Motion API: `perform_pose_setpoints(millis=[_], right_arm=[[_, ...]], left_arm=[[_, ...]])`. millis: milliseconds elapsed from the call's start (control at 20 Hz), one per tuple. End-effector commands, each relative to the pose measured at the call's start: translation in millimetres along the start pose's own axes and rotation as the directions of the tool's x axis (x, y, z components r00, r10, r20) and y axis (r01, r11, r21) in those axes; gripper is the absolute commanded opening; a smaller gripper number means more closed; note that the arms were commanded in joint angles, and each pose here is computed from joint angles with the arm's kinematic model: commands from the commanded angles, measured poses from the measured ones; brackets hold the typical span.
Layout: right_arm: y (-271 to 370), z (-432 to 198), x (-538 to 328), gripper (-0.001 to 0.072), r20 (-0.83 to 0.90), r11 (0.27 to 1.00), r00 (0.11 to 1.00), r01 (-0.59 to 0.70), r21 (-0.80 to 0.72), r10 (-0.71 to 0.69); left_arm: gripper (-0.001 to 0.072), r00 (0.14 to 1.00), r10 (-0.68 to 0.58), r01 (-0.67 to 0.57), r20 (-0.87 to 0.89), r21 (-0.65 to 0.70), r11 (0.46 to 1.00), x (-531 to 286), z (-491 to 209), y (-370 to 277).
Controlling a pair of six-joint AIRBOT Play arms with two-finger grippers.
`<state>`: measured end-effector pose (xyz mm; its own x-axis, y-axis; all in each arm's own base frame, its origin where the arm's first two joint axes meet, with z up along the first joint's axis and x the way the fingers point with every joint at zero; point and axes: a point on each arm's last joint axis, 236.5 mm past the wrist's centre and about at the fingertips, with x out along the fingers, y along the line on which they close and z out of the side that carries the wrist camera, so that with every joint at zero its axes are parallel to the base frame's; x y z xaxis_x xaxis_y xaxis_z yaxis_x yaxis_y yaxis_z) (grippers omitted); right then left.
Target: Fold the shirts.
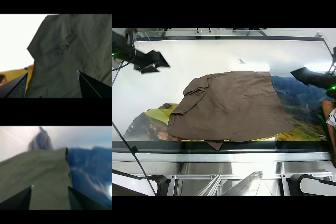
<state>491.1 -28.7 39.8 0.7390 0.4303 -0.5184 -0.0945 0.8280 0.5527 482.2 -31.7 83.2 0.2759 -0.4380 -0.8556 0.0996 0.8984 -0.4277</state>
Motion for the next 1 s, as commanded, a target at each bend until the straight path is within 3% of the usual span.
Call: perform_pose_setpoints(millis=[0,100,250,500,800,900,950], right_arm=[[-53,-63,-35,0.0664,-0.276,0.974,0.951,0.181,0.136,-0.138],[-73,-102,-55,0.0663,-0.432,0.946,0.886,0.270,0.179,-0.171],[-73,-141,-75,0.0659,-0.577,0.922,0.812,0.282,0.264,-0.083],[-73,-166,-79,0.0654,-0.648,0.890,0.762,0.292,0.350,0.005],[-74,-177,-77,0.0651,-0.665,0.880,0.746,0.300,0.368,0.024],[-74,-192,-76,0.0545,-0.685,0.870,0.727,0.306,0.387,0.049],[-72,-200,-74,0.0546,-0.695,0.869,0.716,0.301,0.392,0.065]], left_arm=[[0.0693,0.970,-0.042,0.004,-0.238,-0.160,0.987,0,-83,9],[0.0693,0.943,-0.074,-0.001,-0.323,-0.228,0.974,18,-138,8],[0.0694,0.888,-0.137,-0.022,-0.440,-0.337,0.941,38,-230,4],[0.0693,0.842,-0.182,-0.062,-0.509,-0.425,0.903,56,-326,-4],[0.0693,0.919,-0.093,-0.110,-0.382,-0.477,0.872,80,-336,11],[0.0693,0.930,-0.083,-0.111,-0.359,-0.487,0.866,86,-330,16],[0.0693,0.935,-0.093,-0.100,-0.342,-0.506,0.857,92,-325,16]])
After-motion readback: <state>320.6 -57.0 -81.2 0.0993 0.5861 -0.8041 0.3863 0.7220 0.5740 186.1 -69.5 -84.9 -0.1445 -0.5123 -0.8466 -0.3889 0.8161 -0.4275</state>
